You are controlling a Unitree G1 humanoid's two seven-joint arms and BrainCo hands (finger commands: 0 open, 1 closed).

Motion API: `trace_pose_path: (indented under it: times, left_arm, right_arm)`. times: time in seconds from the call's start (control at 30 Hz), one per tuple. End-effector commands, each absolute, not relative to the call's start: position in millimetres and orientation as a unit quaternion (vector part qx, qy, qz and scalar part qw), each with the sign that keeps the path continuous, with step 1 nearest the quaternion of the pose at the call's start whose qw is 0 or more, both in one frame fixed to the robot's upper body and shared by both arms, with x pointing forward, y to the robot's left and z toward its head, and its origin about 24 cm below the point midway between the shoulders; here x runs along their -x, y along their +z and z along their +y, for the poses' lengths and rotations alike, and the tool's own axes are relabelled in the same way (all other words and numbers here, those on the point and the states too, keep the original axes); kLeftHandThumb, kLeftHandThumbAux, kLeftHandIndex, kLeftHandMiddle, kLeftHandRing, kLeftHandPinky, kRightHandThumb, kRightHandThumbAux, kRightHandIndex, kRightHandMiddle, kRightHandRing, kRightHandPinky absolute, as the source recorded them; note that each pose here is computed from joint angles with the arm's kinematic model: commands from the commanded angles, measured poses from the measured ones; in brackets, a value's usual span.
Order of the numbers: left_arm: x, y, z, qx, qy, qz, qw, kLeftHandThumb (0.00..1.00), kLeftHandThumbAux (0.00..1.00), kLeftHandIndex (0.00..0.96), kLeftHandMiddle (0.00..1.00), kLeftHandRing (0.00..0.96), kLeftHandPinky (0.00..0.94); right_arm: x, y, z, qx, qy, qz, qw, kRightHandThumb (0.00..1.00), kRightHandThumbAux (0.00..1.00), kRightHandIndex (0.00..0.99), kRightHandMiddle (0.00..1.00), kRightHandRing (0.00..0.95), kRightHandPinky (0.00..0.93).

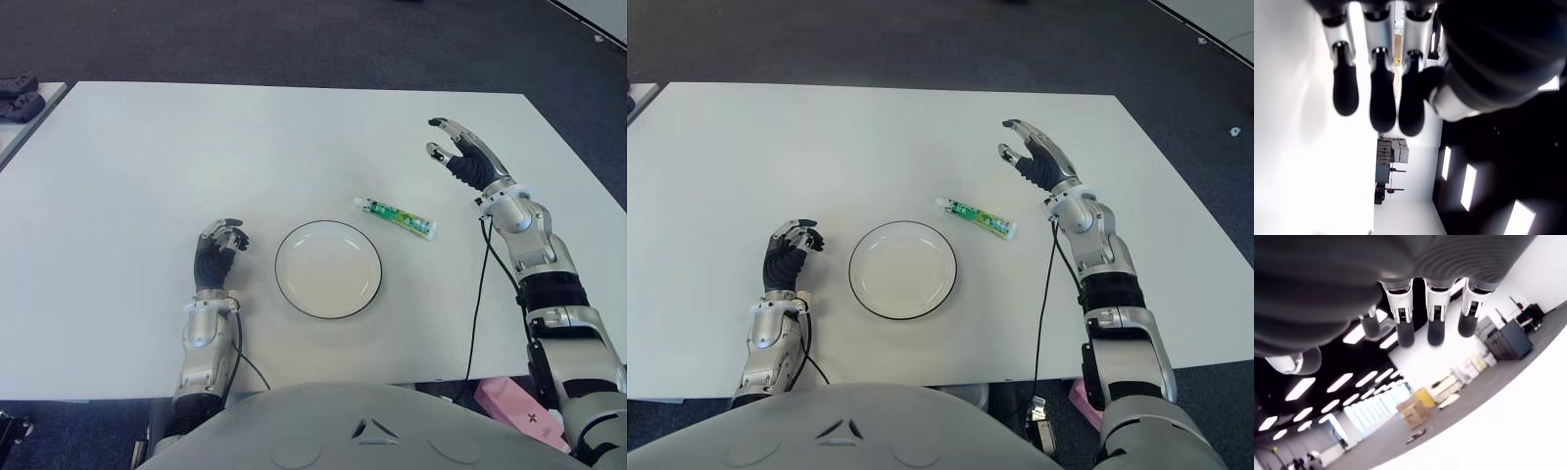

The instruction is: Put the toothpaste on the table into the plate.

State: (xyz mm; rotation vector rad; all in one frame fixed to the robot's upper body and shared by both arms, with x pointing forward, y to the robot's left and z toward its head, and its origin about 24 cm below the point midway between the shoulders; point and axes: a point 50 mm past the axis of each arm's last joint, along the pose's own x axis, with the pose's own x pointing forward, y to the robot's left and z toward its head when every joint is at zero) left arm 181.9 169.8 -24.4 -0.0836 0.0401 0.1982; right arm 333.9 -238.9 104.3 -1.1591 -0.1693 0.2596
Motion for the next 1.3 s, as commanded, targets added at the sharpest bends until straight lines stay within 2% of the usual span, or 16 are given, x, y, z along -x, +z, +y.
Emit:
trace_pose_path:
  times: [0.03, 0.3, 0.73, 1.0, 1.3]
  left_arm:
    - [-172.1, -36.1, 170.3, 0.039, 0.095, 0.055, 0.993, 0.696, 0.720, 0.434, 0.603, 0.578, 0.558]
    - [-172.3, -35.5, 170.3, 0.033, 0.091, 0.055, 0.994, 0.696, 0.720, 0.434, 0.606, 0.583, 0.563]
    - [-172.8, -34.0, 170.1, 0.036, 0.093, 0.051, 0.994, 0.695, 0.719, 0.434, 0.600, 0.577, 0.556]
    - [-173.1, -33.3, 169.3, 0.039, 0.096, 0.048, 0.993, 0.694, 0.719, 0.434, 0.597, 0.576, 0.559]
    - [-173.3, -33.2, 167.3, 0.045, 0.098, 0.049, 0.993, 0.696, 0.719, 0.434, 0.597, 0.577, 0.560]
  right_arm:
    - [-339.2, 98.8, -236.1, 0.590, 0.157, -0.066, 0.789, 0.567, 0.099, 0.000, 0.000, 0.000, 0.000]
    - [-339.0, 72.6, -227.5, 0.640, 0.206, -0.051, 0.738, 0.578, 0.079, 0.000, 0.000, 0.000, 0.000]
    - [-336.6, 59.6, -227.2, 0.661, 0.253, -0.030, 0.705, 0.594, 0.078, 0.000, 0.000, 0.000, 0.000]
    - [-329.3, 43.4, -222.8, 0.668, 0.279, -0.016, 0.690, 0.604, 0.080, 0.000, 0.000, 0.000, 0.000]
    - [-317.2, 23.7, -219.4, 0.685, 0.325, 0.001, 0.652, 0.599, 0.082, 0.000, 0.000, 0.000, 0.000]
